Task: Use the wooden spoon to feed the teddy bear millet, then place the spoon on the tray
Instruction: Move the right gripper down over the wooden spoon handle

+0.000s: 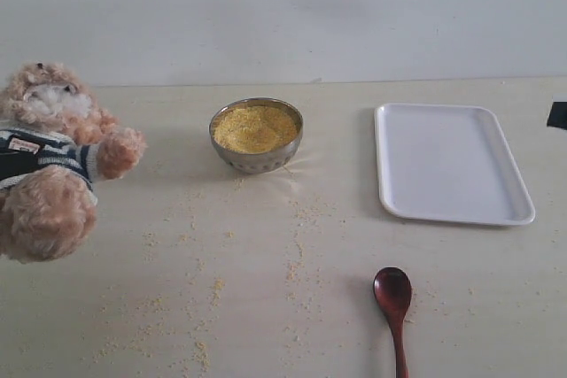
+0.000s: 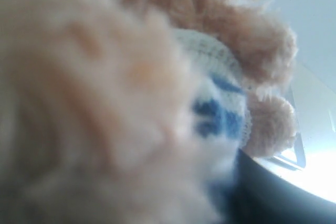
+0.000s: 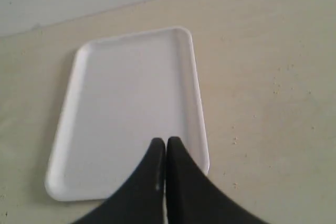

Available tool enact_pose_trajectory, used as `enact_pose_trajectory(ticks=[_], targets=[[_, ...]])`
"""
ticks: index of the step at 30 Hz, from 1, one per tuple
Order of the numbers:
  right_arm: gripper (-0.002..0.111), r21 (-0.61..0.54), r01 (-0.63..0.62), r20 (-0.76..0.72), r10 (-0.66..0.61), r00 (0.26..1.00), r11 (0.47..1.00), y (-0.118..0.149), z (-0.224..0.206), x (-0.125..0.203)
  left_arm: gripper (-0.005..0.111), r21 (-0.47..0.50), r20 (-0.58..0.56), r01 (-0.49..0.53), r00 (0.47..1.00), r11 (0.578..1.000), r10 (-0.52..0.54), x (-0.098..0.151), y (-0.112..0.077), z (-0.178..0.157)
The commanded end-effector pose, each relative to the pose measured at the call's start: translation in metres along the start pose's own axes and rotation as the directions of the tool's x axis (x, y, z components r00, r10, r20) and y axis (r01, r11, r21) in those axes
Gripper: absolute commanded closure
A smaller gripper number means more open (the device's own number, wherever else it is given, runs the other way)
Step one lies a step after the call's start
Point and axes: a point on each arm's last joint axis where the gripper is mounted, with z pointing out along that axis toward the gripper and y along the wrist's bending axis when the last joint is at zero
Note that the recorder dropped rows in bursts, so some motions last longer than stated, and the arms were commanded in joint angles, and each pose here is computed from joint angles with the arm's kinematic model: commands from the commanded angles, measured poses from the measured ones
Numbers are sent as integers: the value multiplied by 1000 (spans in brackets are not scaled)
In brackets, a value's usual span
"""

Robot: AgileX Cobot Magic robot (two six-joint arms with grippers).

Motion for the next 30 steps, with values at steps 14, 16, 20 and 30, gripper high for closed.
enact_pose_trajectory(ticks=[14,16,20,30], targets=[[108,-442,470,213,-420,882,764,61,-27,85,102,50,-6,2,1000,999,-2,1,-5,0],[108,-465,465,113,-470,875,753,66,-30,99,102,52,-6,2,1000,999,-2,1,-5,0],[108,-574,484,80,-544,835,660,86,-44,120,102,52,-6,2,1000,999,-2,1,-5,0],[108,-404,461,-20,-511,859,790,68,-41,144,102,50,-2,5,1000,999,-5,1,-5,0]])
